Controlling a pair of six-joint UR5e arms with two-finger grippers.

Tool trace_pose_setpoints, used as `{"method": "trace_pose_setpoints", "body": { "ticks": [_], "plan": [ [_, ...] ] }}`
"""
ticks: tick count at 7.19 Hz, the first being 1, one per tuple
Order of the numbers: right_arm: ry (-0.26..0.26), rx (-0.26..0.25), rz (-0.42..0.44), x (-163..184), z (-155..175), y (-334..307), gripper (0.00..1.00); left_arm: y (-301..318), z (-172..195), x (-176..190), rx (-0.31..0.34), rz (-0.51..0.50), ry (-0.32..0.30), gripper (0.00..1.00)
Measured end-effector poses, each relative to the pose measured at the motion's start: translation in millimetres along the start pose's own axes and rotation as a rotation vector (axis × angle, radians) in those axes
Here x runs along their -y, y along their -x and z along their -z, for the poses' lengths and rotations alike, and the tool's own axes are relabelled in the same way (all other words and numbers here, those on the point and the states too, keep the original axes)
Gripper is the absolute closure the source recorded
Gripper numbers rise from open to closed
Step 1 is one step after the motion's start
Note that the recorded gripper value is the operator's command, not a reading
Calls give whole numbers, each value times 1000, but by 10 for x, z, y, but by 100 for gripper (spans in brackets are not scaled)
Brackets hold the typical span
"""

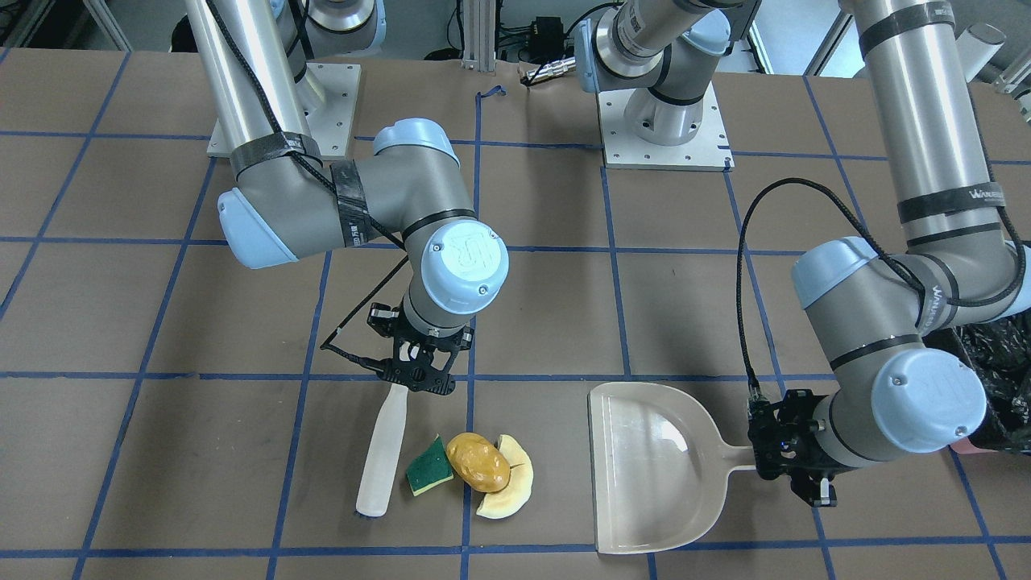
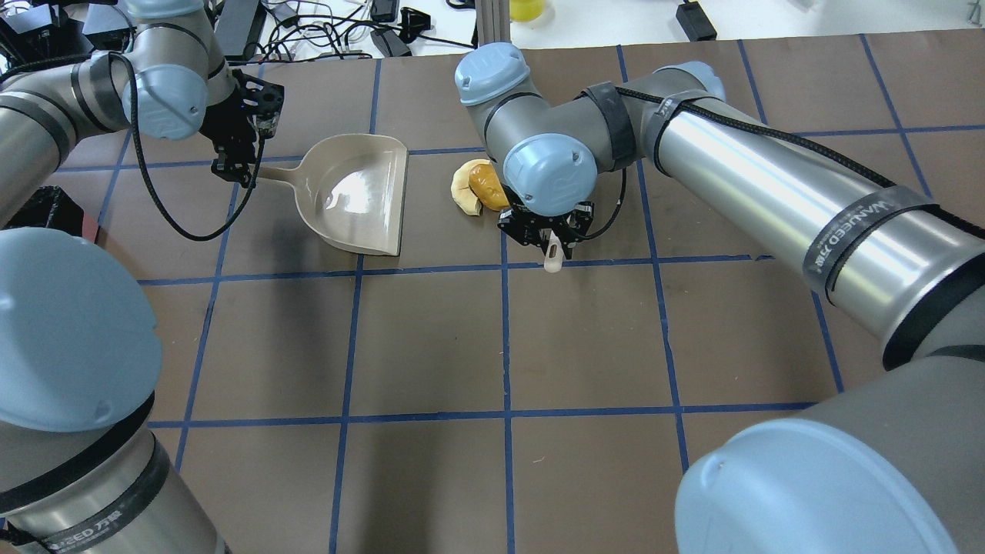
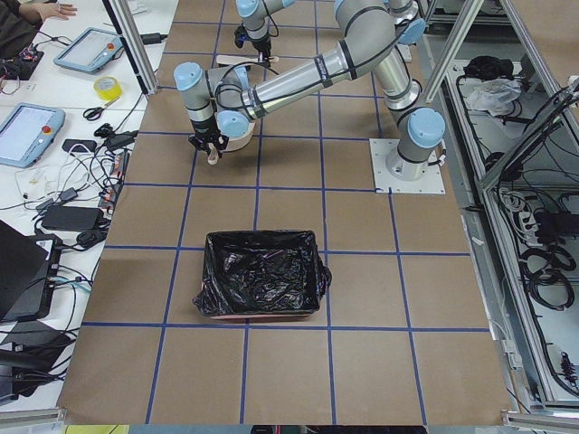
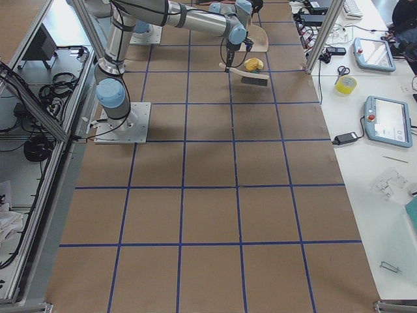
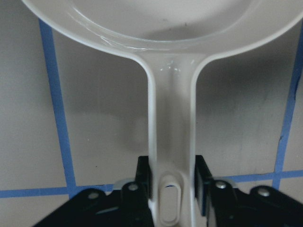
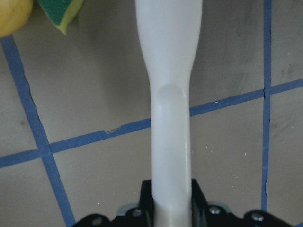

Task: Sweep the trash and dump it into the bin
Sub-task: 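Sweep the potato, banana and sponge toward the dustpan with the right gripper's brush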

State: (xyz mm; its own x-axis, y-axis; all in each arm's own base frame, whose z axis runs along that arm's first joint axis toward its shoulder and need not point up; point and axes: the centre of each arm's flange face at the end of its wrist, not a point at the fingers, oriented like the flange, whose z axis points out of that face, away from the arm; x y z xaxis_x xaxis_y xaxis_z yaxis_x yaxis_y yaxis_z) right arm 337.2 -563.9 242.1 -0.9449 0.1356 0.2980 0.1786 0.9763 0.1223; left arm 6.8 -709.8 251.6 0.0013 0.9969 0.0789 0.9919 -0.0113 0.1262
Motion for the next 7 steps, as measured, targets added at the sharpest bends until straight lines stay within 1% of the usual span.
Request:
{"method": "trace_pose_setpoints", "body": {
  "ticks": [2,5,6,7],
  "plan": [
    [-7,1,9,8,-28,95,100,1,18,76,1,7,11,100],
    [-23,9,20,9,-75,268,100,1,17,91,1,12,12,100],
    [-24,17,28,-6,-64,341,100,-1,13,96,0,15,12,100],
    [-25,36,34,-11,-21,425,100,-2,11,99,0,19,12,100]
  ]
}}
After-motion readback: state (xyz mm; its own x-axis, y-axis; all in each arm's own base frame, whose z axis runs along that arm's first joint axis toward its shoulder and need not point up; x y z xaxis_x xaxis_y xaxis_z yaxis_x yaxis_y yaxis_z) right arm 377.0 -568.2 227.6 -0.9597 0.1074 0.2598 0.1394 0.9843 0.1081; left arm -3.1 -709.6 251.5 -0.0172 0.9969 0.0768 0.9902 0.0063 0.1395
